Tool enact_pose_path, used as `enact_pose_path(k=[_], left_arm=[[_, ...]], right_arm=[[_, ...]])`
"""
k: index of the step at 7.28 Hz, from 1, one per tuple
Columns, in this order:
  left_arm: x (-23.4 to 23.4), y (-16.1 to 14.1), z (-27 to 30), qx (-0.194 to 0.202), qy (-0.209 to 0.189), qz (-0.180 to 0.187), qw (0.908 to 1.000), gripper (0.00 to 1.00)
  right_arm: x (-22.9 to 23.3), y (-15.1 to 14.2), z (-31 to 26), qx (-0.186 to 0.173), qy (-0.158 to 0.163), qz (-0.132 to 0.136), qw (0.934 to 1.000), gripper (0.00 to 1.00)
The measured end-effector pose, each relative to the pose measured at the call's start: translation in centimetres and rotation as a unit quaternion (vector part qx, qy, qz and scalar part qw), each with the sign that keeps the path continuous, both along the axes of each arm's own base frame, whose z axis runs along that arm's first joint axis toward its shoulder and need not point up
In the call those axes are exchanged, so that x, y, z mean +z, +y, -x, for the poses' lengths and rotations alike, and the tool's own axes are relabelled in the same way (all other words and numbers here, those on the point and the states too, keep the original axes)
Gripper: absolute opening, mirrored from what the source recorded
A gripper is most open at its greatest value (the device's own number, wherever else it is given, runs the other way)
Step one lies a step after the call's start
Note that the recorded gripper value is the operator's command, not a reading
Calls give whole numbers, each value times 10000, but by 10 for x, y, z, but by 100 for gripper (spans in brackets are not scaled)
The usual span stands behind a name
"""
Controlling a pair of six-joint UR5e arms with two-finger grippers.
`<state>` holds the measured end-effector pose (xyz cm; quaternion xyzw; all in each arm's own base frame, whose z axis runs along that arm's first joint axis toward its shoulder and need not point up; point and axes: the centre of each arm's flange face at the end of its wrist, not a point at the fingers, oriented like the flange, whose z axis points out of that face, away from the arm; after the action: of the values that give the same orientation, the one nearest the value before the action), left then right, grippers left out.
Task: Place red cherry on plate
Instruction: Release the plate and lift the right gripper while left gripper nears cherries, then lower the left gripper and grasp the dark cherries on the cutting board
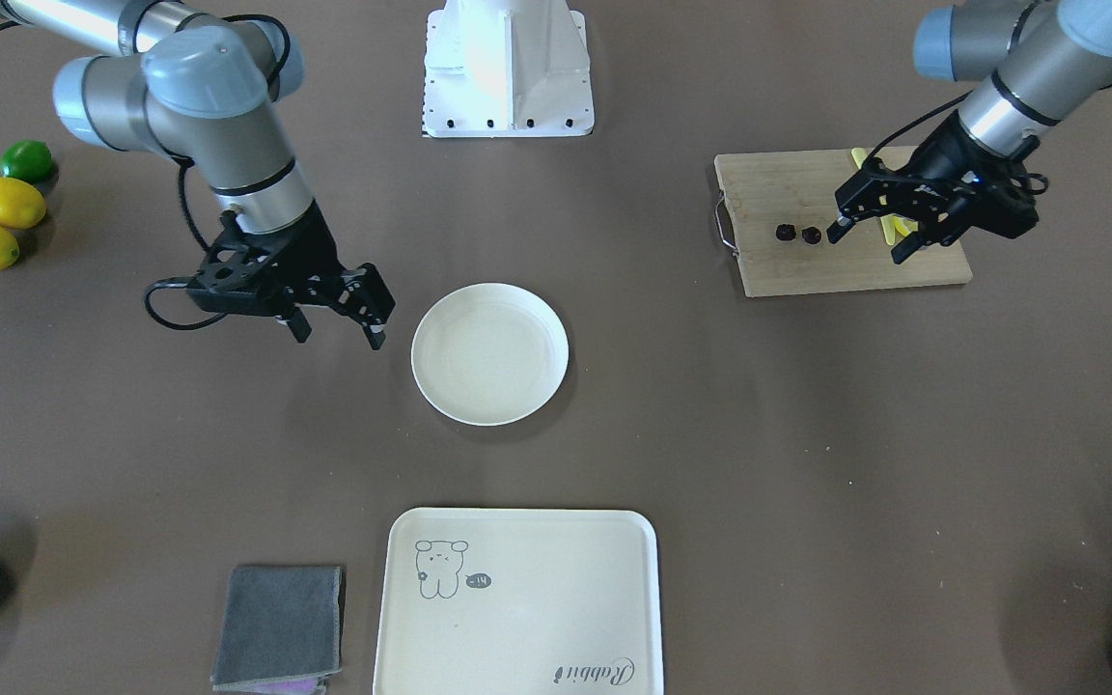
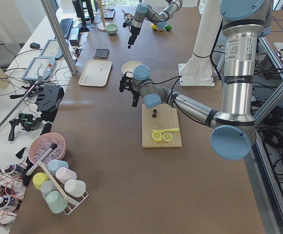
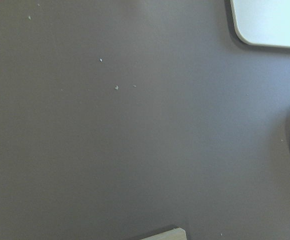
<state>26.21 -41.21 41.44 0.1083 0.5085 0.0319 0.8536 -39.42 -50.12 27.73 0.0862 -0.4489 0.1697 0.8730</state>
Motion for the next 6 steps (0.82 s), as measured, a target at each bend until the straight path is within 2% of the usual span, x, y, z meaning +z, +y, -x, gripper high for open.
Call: enact_pose_path(k=[1,3,4,6], left_arm=[[9,20,-24,84,-176,-33,9998,75],[33,51,-44,269,-483,-22,9985,69],[45,64,-51,327,-647,-37,9974,66],[56,79,-60,444,-798,-65,9958,52]], right_arm=[[7,-27,-45,-204,178,-14,9996,100],[25,-60,-118,-418,432,-63,9982,100],[32,-64,-132,-447,489,-71,9978,100],[37,-62,-141,-451,522,-85,9976,100]])
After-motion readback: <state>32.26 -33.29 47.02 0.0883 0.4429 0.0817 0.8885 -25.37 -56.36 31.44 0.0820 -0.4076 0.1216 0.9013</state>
